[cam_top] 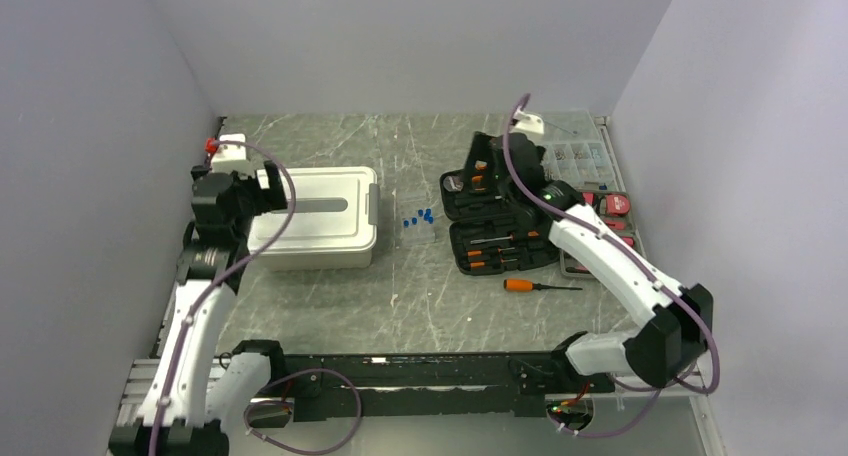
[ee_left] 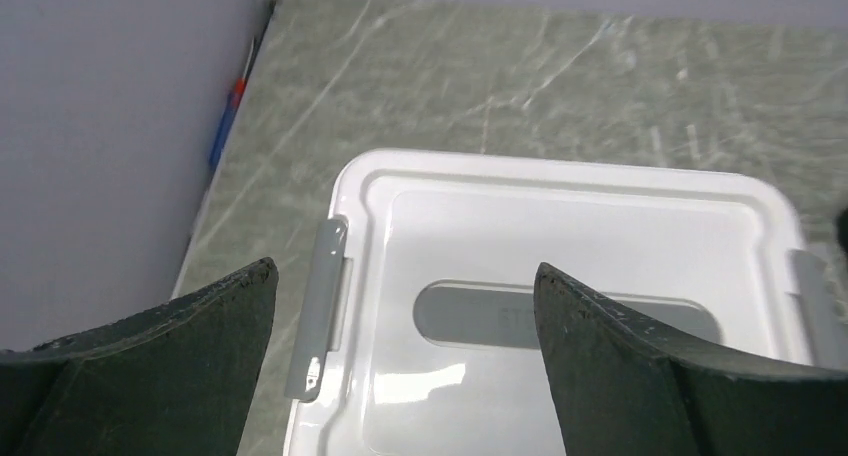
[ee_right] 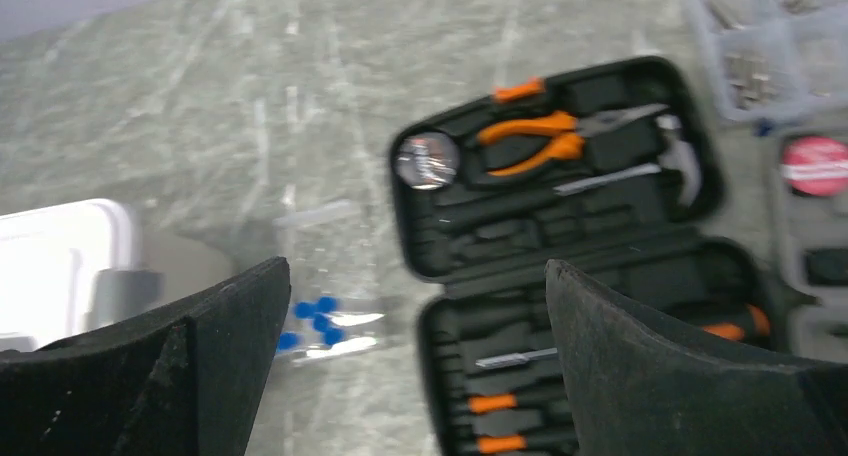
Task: Organize the chemistry lab equipment
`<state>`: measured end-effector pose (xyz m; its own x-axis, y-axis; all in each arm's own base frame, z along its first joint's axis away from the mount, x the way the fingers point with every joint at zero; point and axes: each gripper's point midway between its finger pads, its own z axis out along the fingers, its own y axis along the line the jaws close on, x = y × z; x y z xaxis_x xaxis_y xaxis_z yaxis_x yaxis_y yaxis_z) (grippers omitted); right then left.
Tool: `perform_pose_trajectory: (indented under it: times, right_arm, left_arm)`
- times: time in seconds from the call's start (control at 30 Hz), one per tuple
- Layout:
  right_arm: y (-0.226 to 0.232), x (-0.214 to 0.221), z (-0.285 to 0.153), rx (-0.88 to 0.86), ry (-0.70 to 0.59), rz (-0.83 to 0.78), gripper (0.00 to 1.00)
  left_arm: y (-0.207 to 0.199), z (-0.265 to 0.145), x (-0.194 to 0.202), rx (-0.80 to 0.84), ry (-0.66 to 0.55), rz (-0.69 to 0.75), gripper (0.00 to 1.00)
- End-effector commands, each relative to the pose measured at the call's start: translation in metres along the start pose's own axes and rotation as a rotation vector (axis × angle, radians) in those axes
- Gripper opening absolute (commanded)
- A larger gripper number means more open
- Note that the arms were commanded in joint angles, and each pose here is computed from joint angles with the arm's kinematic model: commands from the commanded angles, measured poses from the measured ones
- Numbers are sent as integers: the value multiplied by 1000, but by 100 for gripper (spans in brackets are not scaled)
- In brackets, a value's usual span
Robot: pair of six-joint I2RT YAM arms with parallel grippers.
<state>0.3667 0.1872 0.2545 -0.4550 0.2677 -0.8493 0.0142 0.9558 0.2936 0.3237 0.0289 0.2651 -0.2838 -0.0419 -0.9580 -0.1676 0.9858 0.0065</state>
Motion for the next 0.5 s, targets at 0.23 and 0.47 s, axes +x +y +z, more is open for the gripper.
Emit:
perform_pose_trajectory:
  times: [0.23,0.47]
  right_arm:
    - [-118,-67,-94,271,-486,-58,100]
    - [-151,-76,-127,371,-659,-65,100]
  left_arm:
    - [-19,-90,-78,119,-481,10,99]
    - [-24,-95,-77,145,-503,-6,100]
